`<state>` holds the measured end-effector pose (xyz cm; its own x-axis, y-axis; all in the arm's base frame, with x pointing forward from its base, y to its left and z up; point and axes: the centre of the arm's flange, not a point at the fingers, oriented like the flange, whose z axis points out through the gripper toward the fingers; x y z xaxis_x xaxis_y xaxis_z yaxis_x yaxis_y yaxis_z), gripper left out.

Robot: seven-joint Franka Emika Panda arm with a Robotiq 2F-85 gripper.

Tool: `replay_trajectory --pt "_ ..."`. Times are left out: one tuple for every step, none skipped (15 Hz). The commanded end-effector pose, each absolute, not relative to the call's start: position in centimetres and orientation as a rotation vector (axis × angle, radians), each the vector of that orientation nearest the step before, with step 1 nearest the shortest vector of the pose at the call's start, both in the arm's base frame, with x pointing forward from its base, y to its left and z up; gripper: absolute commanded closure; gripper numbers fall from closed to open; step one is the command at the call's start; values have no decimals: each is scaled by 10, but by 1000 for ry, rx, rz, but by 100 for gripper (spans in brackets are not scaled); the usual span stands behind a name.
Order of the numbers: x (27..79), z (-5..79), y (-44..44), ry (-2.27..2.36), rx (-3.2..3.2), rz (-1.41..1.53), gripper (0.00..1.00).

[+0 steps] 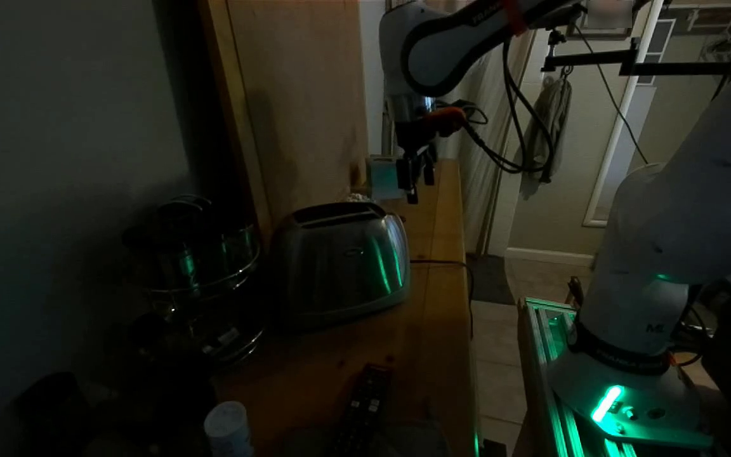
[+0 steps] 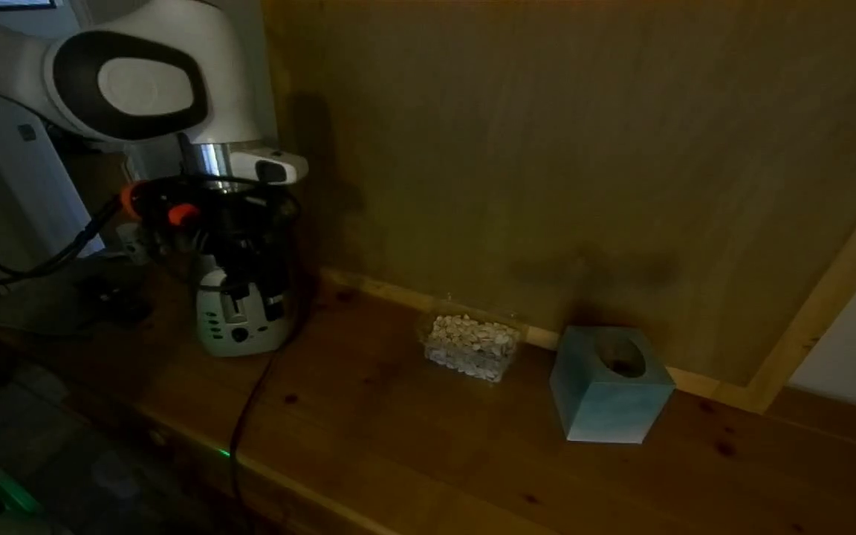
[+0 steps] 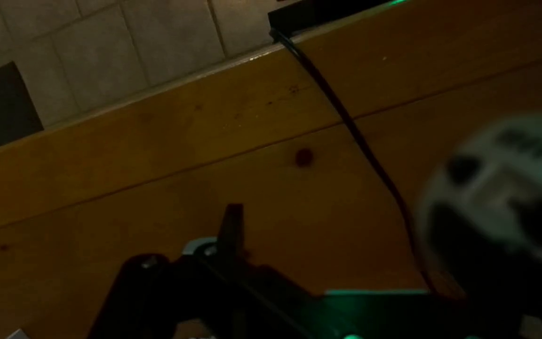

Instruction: Press a button on the toaster

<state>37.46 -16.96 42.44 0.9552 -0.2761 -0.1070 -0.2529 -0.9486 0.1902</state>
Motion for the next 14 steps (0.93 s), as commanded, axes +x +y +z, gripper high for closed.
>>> replay_trajectory --pt "339 425 -193 -429 3072 -120 0" --pt "330 423 -200 -433 3110 -100 0" --pt "323 421 -205 -411 3156 -90 0" --pt "316 417 -210 -384 3206 -76 0" --pt "309 413 -215 -357 3252 -63 0" --pt "301 407 -220 -326 3299 -52 0" --pt "293 401 -226 -296 3346 -25 0" --pt "286 395 -230 -276 3381 -5 0" --pt "278 387 -235 -260 3424 11 0" --pt "271 380 -239 -257 3452 29 0" --pt "264 373 -245 -264 3488 50 0" --pt "260 366 -251 -278 3530 70 0" --pt "256 359 -256 -290 3570 89 0" --pt "255 351 -262 -306 3614 111 0"
